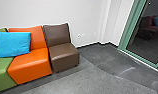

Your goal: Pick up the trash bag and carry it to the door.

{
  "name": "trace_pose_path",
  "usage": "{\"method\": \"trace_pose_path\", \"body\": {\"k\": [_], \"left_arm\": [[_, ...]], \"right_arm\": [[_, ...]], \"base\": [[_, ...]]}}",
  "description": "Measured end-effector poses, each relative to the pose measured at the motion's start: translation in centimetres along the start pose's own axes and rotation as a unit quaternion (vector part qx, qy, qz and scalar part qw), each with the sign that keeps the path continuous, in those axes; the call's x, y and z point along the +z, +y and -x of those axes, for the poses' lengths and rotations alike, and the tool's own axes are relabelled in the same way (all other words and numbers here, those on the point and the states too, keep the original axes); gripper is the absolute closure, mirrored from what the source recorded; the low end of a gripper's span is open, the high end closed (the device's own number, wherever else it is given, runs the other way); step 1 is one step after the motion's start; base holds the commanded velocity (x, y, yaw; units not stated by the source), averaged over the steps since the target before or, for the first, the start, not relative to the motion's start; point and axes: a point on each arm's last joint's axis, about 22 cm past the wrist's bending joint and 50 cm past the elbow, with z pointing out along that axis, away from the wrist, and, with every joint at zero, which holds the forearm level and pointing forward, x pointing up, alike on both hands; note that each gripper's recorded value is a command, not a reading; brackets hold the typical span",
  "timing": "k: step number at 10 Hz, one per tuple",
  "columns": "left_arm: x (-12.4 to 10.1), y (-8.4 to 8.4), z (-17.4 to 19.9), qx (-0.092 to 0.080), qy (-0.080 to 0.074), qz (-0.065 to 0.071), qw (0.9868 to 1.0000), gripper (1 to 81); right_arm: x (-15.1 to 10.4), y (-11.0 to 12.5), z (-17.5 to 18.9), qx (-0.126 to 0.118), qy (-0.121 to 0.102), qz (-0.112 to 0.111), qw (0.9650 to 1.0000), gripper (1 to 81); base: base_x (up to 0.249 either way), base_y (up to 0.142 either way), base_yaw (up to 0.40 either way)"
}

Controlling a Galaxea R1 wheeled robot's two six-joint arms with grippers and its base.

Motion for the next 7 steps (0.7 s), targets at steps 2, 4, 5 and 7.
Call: {"method": "trace_pose_path", "body": {"k": [2, 4, 5, 7], "left_arm": [[-2.8, 2.2, -0.7, 0.006, 0.008, 0.008, 0.9999, 81.1], [-5.4, 3.4, -0.4, 0.008, 0.012, 0.008, 0.9999, 81.1], [-6.6, 4.0, -0.1, 0.009, 0.013, 0.008, 0.9998, 81.1], [-9.1, 4.4, 0.5, 0.008, 0.017, 0.002, 0.9998, 81.1]], "right_arm": [[-2.2, -1.6, 0.1, -0.002, 0.004, -0.001, 1.0, 1.0], [-4.6, -3.3, -0.2, -0.007, 0.011, -0.003, 0.9999, 1.0], [-5.8, -4.2, -0.4, -0.009, 0.015, -0.004, 0.9998, 1.0], [-7.3, -5.6, 1.0, -0.007, 0.014, -0.006, 0.9999, 1.0]], "base": [[0.0, 0.0, 0.0], [0.0, 0.0, 0.0], [0.0, 0.0, 0.0], [0.0, 0.0, 0.0]]}}
